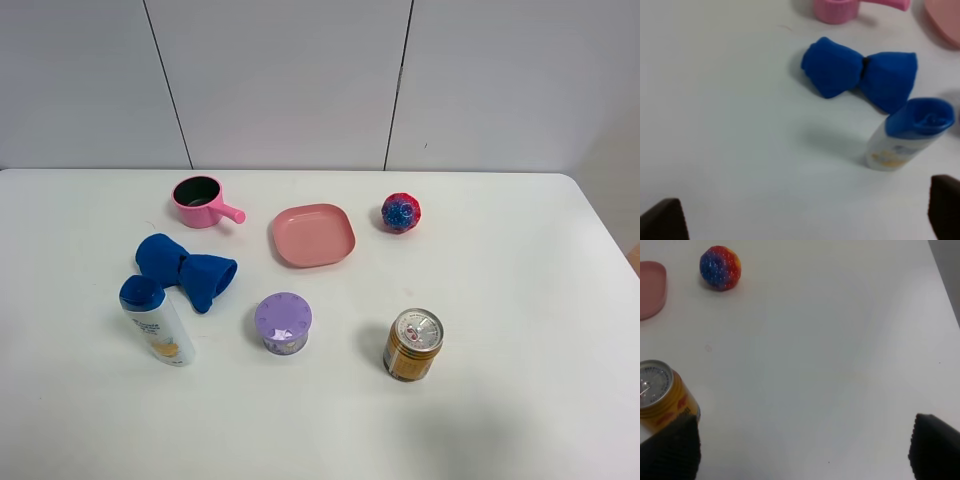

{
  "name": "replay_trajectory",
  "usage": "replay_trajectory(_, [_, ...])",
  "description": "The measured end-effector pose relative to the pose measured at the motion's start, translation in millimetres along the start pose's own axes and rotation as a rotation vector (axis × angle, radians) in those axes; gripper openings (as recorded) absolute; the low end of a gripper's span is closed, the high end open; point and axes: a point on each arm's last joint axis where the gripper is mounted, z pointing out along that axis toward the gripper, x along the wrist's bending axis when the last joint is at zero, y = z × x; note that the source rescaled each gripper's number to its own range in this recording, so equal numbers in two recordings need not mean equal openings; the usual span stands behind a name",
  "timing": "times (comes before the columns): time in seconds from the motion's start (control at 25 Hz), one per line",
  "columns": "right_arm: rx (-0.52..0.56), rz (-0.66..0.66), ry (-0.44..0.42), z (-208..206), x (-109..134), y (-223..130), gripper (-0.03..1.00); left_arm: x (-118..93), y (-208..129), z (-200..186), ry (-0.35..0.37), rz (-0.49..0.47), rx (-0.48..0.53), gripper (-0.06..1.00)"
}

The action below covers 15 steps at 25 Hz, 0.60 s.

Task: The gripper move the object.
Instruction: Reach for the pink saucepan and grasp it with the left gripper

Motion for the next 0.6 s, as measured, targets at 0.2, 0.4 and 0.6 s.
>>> replay_trajectory(0.2, [0.0,0.0,0.0,0.0,0.0,0.0,1.0,5.9,67.6,32.2,-0.03,-0.012,0.078,0.99])
replay_trajectory(0.4, [0.0,0.0,0.0,0.0,0.0,0.0,1.0,14.0,133.0,78.7,-0.042,0.0,0.159,0.99])
replay_trajectory(0.6, [0.0,0.0,0.0,0.0,0.0,0.0,1.0,20.5,184.6,121.3,-0.052,0.041,0.194,0.99])
